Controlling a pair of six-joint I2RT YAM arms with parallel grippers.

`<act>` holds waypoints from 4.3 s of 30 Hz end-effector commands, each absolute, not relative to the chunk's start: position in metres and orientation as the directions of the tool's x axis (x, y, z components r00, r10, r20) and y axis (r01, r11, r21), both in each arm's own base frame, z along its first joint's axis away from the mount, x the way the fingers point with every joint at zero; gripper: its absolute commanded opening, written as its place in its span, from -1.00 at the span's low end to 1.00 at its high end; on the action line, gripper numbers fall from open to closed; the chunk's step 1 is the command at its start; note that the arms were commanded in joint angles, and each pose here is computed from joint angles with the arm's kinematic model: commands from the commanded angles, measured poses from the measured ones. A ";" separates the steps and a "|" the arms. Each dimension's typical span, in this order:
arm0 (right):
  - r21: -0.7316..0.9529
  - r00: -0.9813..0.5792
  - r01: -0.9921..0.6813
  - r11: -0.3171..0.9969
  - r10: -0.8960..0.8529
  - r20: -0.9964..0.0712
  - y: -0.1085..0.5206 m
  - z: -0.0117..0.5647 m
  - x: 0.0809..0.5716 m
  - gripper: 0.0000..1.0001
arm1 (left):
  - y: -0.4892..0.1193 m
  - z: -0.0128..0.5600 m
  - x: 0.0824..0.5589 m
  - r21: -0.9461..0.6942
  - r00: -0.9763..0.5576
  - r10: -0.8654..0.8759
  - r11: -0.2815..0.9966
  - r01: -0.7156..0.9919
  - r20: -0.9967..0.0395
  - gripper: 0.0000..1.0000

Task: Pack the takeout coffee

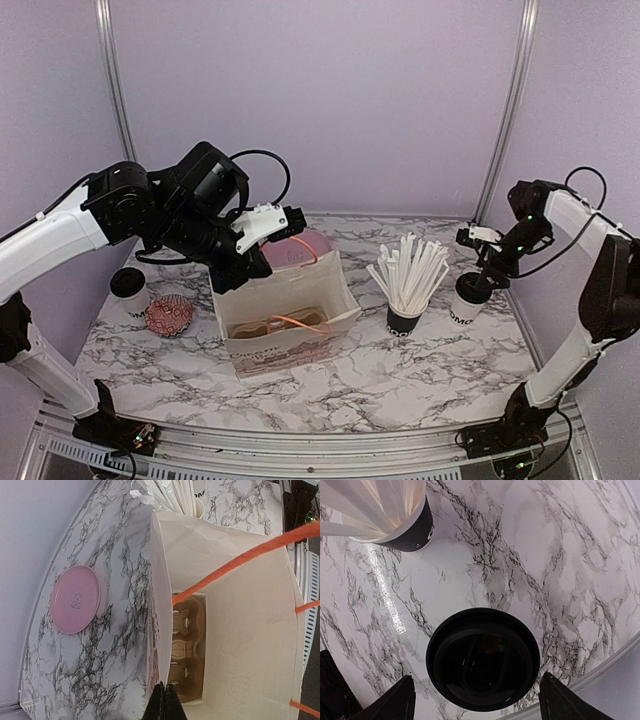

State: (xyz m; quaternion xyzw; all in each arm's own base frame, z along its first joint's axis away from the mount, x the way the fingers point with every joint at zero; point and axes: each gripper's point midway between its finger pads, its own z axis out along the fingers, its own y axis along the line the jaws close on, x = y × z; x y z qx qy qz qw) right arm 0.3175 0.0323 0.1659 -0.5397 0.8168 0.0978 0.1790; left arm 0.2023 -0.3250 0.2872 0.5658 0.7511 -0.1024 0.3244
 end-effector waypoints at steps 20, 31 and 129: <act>0.046 -0.343 -0.938 0.344 -0.898 -0.277 0.036 0.144 0.320 0.68 | -0.327 0.279 0.204 0.186 -0.170 0.783 0.342 0.921 -0.599 -1.00; 0.017 -0.367 -0.928 0.373 -0.905 -0.213 0.032 0.128 0.325 0.53 | -0.325 0.274 0.203 0.176 -0.181 0.786 0.345 0.922 -0.591 -1.00; -0.441 0.423 -0.874 -0.202 -0.762 -0.490 0.381 0.303 0.172 -0.16 | -0.352 0.312 0.196 -0.056 -0.349 0.659 0.423 0.905 -0.666 -0.37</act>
